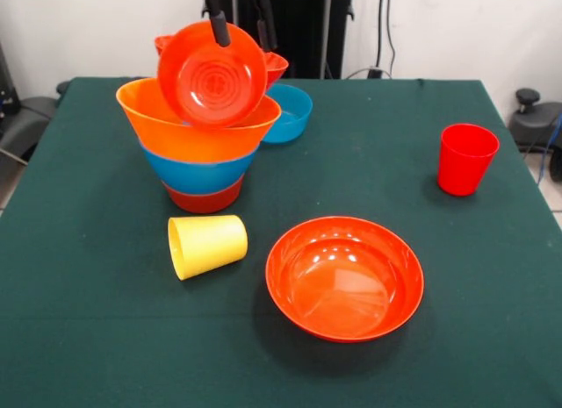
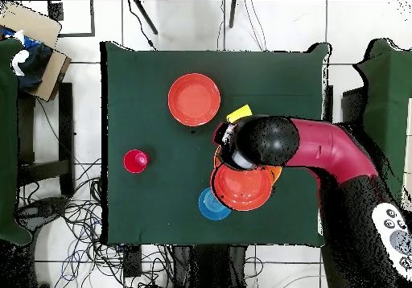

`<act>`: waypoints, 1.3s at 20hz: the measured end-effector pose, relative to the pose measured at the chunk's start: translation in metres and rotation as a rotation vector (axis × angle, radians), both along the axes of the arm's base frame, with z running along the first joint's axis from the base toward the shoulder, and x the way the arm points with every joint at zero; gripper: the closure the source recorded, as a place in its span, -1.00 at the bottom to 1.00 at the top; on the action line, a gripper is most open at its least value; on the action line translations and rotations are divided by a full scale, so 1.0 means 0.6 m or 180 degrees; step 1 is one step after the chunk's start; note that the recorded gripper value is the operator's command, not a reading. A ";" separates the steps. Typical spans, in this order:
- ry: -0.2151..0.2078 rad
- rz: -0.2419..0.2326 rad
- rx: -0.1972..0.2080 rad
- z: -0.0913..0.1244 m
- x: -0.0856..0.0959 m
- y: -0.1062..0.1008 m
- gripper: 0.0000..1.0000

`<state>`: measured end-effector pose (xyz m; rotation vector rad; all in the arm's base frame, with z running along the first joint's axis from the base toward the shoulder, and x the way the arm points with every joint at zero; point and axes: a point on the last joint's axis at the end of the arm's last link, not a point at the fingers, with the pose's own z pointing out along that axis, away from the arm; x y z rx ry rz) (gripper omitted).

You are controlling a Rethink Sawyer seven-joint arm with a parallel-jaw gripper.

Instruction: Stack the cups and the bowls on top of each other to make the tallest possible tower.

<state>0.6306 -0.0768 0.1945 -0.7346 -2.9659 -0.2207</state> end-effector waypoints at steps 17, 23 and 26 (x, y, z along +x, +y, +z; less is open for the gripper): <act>-0.0237 0.0462 -0.0065 -0.067 0.006 0.136 -1.00; -0.0511 0.0712 -0.0002 -0.133 0.005 0.245 -1.00; -0.0547 0.0740 0.0032 -0.151 0.001 0.265 -1.00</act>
